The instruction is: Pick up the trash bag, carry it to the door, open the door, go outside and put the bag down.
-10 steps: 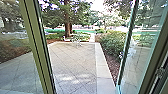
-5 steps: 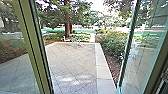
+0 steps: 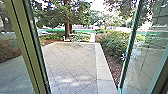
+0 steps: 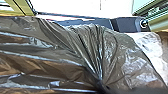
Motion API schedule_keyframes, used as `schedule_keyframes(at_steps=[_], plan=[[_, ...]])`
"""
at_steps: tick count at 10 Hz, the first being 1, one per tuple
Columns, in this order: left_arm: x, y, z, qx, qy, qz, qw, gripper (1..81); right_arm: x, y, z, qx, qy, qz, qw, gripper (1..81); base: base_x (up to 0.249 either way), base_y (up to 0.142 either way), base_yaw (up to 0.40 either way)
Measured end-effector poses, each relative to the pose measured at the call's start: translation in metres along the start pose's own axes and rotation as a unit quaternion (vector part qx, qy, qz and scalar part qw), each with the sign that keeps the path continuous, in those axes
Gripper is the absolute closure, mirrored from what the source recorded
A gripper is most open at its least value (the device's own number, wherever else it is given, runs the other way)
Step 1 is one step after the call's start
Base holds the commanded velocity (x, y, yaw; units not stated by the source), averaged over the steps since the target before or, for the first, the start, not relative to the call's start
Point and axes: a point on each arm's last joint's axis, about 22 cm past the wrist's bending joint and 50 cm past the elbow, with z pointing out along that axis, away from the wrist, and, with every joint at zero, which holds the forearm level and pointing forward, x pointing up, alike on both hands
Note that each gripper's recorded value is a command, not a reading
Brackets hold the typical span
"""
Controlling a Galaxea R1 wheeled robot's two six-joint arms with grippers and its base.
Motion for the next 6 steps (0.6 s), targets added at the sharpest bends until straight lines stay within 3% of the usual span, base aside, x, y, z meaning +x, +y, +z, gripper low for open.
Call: schedule_keyframes(at_steps=[6], plan=[[-0.0074,-0.008,-0.0019,0.006,-0.003,-0.001,1.0,81.1,-0.0008,-0.0007,0.0003,0.001,0.002,0.002,1.0,1.0,0.107,0.0,0.0]])
